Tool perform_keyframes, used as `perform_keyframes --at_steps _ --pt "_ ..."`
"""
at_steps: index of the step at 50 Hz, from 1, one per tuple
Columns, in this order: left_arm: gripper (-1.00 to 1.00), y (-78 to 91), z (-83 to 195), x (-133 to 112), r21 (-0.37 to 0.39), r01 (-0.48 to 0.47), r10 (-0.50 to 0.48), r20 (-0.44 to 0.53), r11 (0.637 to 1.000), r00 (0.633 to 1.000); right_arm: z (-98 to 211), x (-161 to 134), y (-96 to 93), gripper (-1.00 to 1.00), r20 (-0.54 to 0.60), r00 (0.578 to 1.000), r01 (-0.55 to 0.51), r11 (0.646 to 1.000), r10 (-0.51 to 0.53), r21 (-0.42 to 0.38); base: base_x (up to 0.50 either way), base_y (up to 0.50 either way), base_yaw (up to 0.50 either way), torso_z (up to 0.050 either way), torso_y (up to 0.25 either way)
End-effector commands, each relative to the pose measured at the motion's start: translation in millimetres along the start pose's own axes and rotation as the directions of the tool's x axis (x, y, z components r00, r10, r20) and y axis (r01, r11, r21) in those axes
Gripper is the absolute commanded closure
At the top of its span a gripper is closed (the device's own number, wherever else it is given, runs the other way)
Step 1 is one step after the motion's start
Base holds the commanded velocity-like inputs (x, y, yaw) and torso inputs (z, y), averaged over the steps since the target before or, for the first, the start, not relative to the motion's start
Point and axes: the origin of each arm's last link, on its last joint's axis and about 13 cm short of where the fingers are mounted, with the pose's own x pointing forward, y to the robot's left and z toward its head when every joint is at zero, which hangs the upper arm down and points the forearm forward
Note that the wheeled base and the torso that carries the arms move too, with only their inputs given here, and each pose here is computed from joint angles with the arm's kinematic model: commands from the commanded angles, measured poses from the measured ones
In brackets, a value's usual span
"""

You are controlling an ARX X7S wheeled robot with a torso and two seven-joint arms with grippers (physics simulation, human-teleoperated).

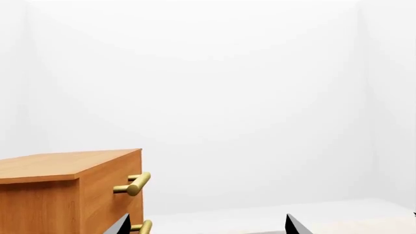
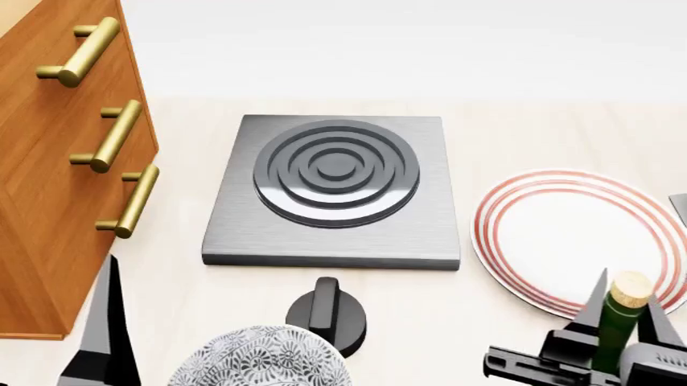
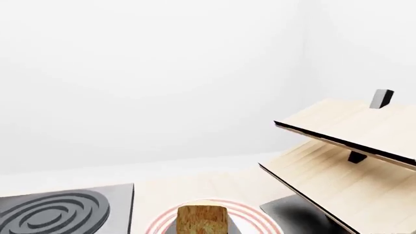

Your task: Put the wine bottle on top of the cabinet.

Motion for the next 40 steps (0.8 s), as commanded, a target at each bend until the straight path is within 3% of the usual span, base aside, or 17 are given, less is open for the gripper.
perform_keyframes --at_steps 1,12,17,26,37,40 --pt "-1.0 -0.3 0 0 0.002 0.002 -0.002 -0.001 1.0 1.0 -5 -4 1.4 1.0 -0.016 1.0 -0.012 1.0 0.012 0.01 0.0 0.0 0.0 0.0 0.0" --pt "-1.0 -0.2 0 0 0.002 0.004 -0.004 -0.004 1.0 1.0 0 -1 0.9 1.0 -0.004 1.0 -0.011 1.0 0.011 0.01 0.0 0.0 0.0 0.0 0.0" --pt "-1.0 -1.7 -2 0 -0.004 0.026 -0.026 -0.012 1.0 1.0 34 10 2.0 1.0 0.073 0.997 -0.026 1.0 0.026 -0.003 0.0 0.0 0.0 0.0 0.0" --pt "-1.0 -1.0 -2 0 -0.003 0.039 -0.039 -0.013 0.999 0.999 64 26 7.4 1.0 0.132 0.99 -0.056 0.998 0.057 -0.011 0.0 0.0 0.0 0.0 0.0" --pt "-1.0 -3.4 -6 -1 0.005 0.078 -0.078 -0.037 0.997 0.996 97 48 27.3 1.0 0.179 0.968 -0.191 0.979 0.177 0.065 0.0 0.0 0.0 0.0 0.0" --pt "-1.0 -4.1 -8 -1 0.007 0.09 -0.09 -0.044 0.996 0.995 104 51 35.6 1.0 0.189 0.953 -0.249 0.967 0.235 0.055 0.0 0.0 0.0 0.0 0.0"
